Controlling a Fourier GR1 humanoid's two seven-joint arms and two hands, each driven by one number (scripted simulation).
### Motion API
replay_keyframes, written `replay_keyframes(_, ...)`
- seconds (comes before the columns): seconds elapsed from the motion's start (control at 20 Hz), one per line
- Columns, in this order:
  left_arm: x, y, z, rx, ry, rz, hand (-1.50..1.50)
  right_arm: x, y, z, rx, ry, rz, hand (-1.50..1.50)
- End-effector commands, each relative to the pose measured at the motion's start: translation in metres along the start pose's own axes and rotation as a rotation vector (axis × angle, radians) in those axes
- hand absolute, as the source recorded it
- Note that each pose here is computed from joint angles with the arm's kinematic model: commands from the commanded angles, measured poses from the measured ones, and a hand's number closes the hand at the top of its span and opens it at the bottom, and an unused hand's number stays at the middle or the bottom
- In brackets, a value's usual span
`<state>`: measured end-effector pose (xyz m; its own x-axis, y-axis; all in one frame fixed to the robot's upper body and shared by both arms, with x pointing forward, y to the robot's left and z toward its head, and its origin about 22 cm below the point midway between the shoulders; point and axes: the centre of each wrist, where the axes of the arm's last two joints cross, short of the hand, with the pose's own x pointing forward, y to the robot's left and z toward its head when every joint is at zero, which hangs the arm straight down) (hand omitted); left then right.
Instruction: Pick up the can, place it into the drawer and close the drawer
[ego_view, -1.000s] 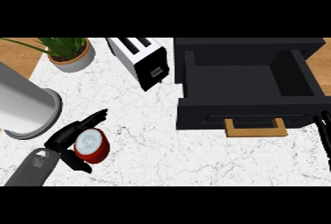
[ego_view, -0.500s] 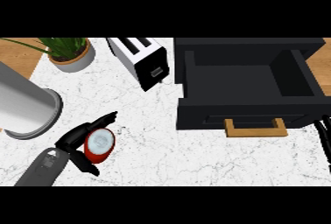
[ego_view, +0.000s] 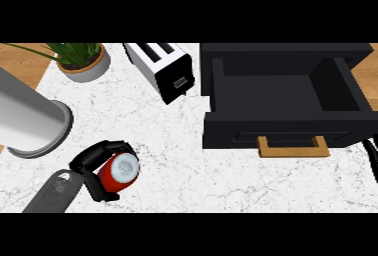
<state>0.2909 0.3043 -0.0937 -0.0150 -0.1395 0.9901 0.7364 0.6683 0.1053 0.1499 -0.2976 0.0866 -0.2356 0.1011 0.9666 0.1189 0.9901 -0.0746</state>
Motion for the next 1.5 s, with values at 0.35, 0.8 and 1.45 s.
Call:
replay_keyframes(0.35,-0.005,-0.001,0.003,0.668,-0.11,0.187,1.5,0.012,-0.001,0.009,-0.022,-0.002,-0.006,-1.5)
replay_keyframes(0.8,0.065,-0.006,-0.041,0.896,-0.189,0.154,1.5,0.008,0.004,0.017,-0.046,-0.006,-0.008,-1.5)
replay_keyframes(1.45,0.21,-0.048,-0.119,0.77,-0.236,0.069,1.5,0.014,0.001,0.017,-0.018,-0.029,0.006,-1.5)
